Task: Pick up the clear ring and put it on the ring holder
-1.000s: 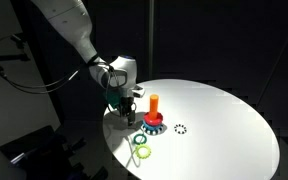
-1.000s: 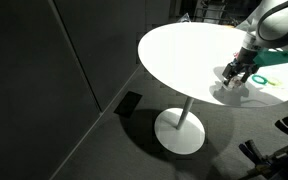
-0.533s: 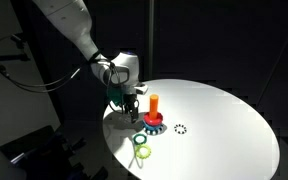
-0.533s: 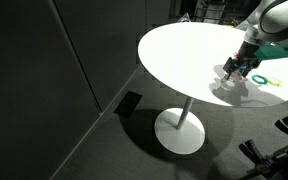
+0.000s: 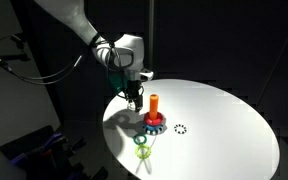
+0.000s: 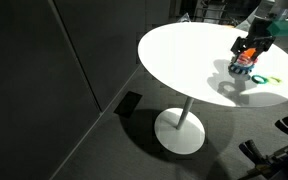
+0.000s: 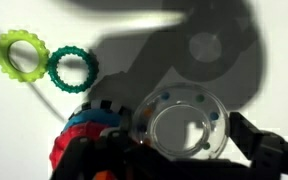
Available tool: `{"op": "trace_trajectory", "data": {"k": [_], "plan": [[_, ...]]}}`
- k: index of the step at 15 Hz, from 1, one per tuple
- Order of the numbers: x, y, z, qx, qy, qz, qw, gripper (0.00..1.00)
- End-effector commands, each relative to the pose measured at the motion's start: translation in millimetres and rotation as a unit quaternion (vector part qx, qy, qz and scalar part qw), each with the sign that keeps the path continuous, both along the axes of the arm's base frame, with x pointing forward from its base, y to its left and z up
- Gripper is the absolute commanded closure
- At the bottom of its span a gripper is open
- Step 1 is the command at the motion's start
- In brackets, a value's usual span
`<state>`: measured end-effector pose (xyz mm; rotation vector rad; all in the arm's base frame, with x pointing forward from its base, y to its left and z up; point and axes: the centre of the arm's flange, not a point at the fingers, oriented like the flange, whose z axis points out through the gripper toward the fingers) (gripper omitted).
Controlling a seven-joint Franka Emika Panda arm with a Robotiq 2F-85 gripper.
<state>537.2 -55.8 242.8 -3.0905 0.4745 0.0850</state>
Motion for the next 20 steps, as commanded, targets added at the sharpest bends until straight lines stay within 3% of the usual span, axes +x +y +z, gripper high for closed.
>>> {"op": "trace_trajectory", "data": {"k": [1, 12, 20], "plan": [[4.2, -8.8, 40.4, 0.003, 0.009, -0.007, 0.9999, 0.3], [10.4, -46.6, 127.3, -0.001, -0.026, -0.048, 0.9985, 0.3], [16.7, -75.7, 143.7, -0.008, -0.04, -0.087, 0.9953, 0.3]]}}
